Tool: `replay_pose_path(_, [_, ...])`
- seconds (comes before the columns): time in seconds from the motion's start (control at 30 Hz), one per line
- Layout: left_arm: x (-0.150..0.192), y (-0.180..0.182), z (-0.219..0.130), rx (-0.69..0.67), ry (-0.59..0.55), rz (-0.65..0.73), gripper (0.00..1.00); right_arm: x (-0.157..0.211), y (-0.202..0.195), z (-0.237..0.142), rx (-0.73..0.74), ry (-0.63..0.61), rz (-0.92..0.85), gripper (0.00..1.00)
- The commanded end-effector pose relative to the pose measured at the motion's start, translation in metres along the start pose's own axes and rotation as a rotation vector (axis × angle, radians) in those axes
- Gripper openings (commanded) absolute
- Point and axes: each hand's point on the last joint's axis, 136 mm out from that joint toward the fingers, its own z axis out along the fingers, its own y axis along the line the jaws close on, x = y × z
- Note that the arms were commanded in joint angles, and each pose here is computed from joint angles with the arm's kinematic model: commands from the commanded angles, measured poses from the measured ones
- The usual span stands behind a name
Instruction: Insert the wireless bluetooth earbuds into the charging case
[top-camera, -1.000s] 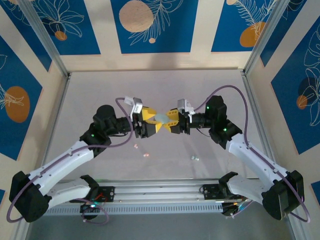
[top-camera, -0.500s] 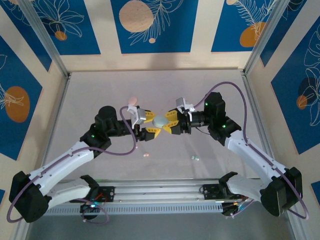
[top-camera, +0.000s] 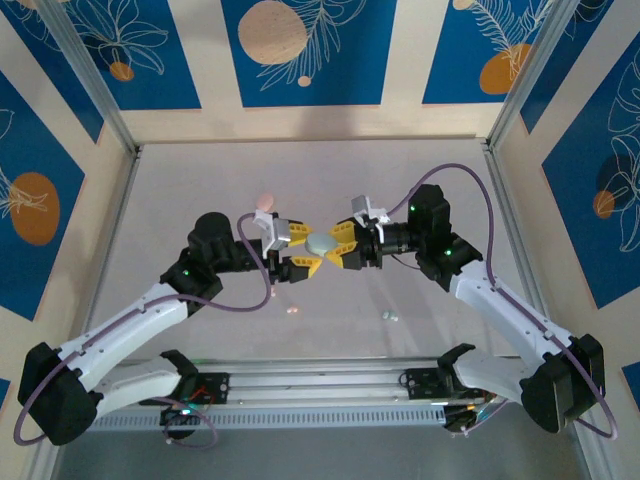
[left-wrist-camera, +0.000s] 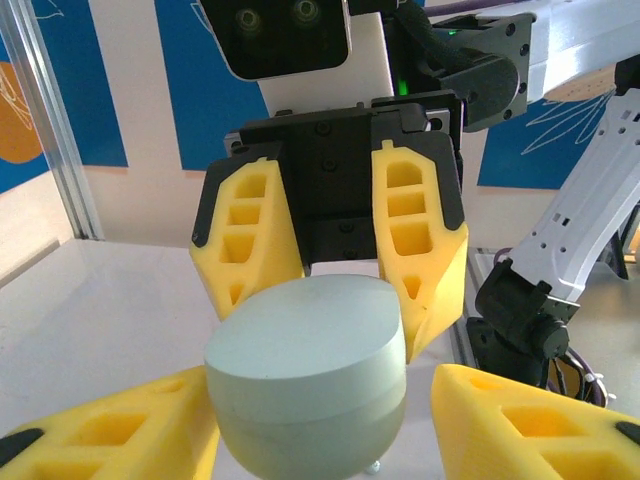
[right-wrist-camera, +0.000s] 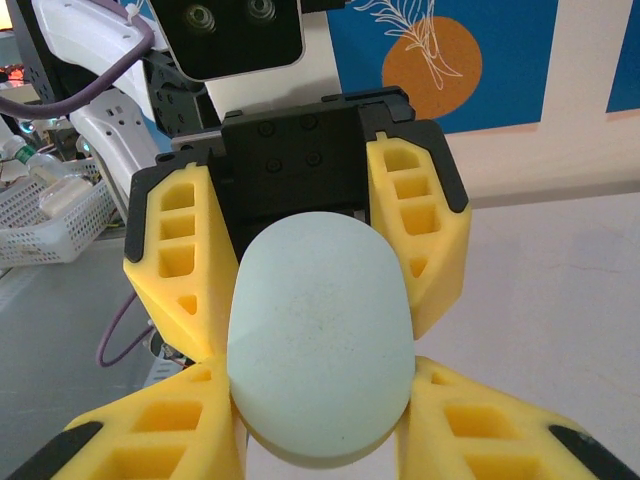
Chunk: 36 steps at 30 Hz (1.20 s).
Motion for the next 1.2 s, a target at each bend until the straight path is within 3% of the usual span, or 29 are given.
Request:
replay_pose_path(0.0, [-0.0086, -0.0049, 0.0010, 0.031, -0.019, -0.005, 0.56, -0.0098, 0.0015, -0.0018, 0.012, -0.017, -0.046, 0.36])
replay_pose_path(0.67, [-0.0175, -0.0042, 0.0009, 0.029, -0.061, -0.012, 0.60, -0.0034, 0.0001, -0.0024, 0.033, -0.008, -0.077, 0.36])
replay_pose_path(0.87, [-0.0145, -0.0061, 0.0019, 0.045, -0.044, -0.019, 0.52, -0.0044, 0.0002, -0.0022, 0.031, -0.013, -0.075, 0.36])
replay_pose_path(1.17, [-0.0166, -0.0064, 0.0023, 0.049, -0.056, -0.023, 0.51, -0.0030, -0.0002, -0.0018, 0.030, -0.009, -0.085, 0.36])
